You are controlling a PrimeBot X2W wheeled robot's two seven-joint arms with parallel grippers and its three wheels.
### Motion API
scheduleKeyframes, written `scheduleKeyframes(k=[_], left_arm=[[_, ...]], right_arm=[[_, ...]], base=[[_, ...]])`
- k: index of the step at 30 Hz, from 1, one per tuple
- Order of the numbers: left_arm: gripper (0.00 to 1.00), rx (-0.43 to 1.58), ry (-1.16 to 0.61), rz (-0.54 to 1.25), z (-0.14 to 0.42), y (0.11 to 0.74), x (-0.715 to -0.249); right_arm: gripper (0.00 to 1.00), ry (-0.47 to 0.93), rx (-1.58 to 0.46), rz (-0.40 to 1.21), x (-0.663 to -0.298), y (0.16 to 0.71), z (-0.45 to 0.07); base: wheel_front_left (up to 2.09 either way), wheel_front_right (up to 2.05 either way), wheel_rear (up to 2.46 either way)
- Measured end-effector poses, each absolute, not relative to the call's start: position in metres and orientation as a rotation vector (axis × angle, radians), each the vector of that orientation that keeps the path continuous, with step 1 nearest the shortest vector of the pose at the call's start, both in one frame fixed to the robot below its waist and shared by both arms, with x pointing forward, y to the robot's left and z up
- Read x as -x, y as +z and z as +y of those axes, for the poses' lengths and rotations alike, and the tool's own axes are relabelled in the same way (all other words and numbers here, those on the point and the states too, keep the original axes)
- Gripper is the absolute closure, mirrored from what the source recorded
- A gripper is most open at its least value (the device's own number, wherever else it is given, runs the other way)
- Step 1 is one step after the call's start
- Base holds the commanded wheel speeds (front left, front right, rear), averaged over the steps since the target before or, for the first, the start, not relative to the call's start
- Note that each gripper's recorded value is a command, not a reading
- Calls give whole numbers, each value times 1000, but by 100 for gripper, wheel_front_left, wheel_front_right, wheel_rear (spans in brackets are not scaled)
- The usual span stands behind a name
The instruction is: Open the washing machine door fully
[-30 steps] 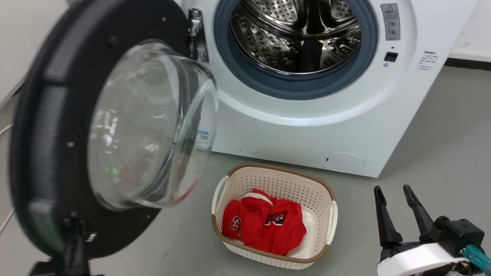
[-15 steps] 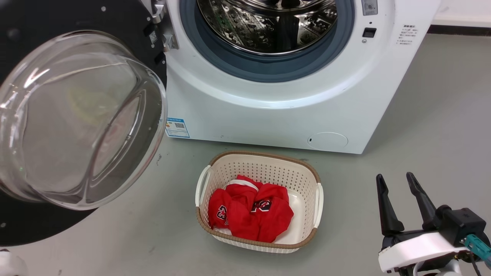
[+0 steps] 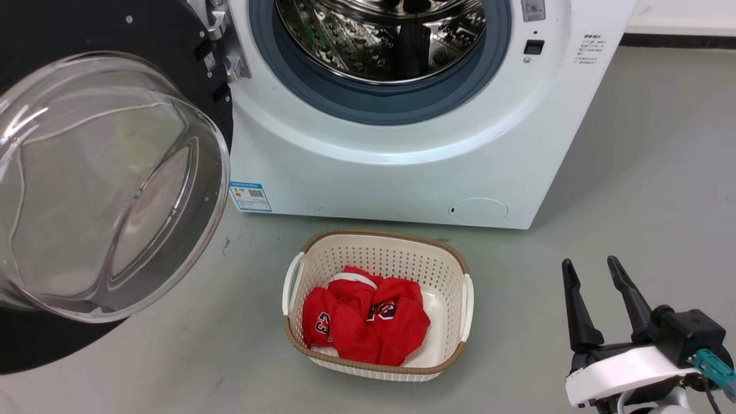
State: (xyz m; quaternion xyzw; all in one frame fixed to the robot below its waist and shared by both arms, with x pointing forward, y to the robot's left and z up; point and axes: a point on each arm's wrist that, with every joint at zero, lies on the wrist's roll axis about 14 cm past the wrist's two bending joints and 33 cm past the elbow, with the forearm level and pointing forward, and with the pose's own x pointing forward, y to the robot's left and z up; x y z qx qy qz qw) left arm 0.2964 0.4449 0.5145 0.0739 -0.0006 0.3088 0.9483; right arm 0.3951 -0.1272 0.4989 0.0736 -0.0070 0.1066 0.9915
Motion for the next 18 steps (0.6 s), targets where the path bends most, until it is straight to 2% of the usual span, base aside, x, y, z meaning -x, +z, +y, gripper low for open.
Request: scheduleKeyframes(k=[4,13,14,17,18], left_arm=[[100,-135,610,10,428,504,-287],[100,-31,400,-43,328,498,-289],[77,-26,376,-59,320,503,-291],[0,-15,328,-95,304,512,-298],[0,-13,303,-104,295,515,-301]], right_arm=[[0,211,-147,-20,-391,501,-128],[0,207,-145,-44,-379,510,-131],[0,207,-144,-45,-378,510,-131],[0,209,-139,-50,-376,512,-130],[0,210,-138,-51,-376,513,-130]], base=[[0,0,0],[0,0,0],[0,0,0],[0,0,0],[0,0,0]])
